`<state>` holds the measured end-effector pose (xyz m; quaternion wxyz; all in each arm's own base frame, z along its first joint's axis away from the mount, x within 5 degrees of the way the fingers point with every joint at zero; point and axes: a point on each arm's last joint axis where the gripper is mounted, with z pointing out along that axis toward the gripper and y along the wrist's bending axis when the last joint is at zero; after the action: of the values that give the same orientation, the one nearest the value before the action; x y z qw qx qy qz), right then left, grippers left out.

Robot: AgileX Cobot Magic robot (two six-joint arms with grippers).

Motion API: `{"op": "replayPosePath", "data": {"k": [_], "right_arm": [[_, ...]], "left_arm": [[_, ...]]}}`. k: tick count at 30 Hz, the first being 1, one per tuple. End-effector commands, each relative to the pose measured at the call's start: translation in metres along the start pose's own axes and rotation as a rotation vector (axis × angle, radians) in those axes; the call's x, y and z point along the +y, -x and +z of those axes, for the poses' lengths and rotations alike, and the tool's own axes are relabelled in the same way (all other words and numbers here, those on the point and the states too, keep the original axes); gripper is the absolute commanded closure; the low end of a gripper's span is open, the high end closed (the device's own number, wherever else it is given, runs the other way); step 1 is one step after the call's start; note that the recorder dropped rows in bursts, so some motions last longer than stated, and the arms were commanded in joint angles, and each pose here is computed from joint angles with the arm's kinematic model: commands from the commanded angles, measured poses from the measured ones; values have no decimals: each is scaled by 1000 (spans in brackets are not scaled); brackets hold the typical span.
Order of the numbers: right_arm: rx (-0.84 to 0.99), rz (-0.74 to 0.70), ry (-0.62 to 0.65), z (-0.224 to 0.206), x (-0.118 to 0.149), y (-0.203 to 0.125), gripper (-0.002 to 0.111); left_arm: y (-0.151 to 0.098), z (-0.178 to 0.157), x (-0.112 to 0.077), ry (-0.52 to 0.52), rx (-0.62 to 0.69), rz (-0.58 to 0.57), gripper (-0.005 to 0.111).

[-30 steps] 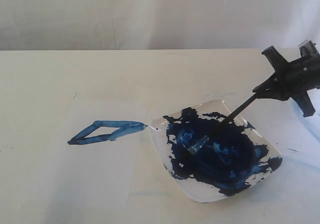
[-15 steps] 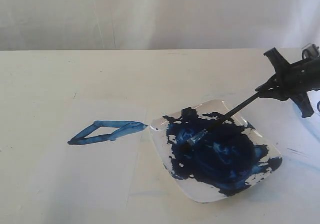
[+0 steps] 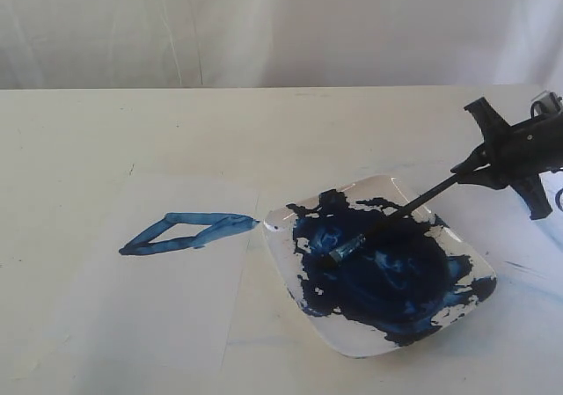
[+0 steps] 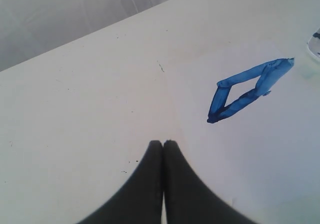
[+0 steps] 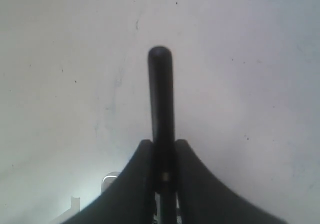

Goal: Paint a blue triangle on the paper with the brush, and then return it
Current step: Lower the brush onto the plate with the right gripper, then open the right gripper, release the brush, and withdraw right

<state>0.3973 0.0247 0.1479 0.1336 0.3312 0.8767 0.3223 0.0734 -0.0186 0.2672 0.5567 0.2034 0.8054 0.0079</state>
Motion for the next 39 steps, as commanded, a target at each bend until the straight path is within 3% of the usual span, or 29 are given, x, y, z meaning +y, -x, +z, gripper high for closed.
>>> {"op": "replayPosePath", "data": {"k": [1, 14, 24, 31, 35, 39], "right_arm": [[-19, 12, -3, -1, -3, 3, 89], [-5, -10, 3, -7, 1, 0, 62], [-47, -229, -16, -56, 26, -10, 62], [-91, -452, -21, -125, 53, -37, 62], [-192, -560, 25, -175, 70, -59, 63], [-360, -730, 91, -229, 79, -92, 75]], "left_arm": [[-1, 0, -1, -1, -7, -15, 107], [-1, 0, -1, 1, -12, -14, 107], [-1, -1, -1, 4, -20, -13, 107], [0, -1, -2, -9, -26, -40, 107], [1, -1, -4, -35, -40, -108, 107], [-1, -1, -6, -63, -11, -268, 107]]}}
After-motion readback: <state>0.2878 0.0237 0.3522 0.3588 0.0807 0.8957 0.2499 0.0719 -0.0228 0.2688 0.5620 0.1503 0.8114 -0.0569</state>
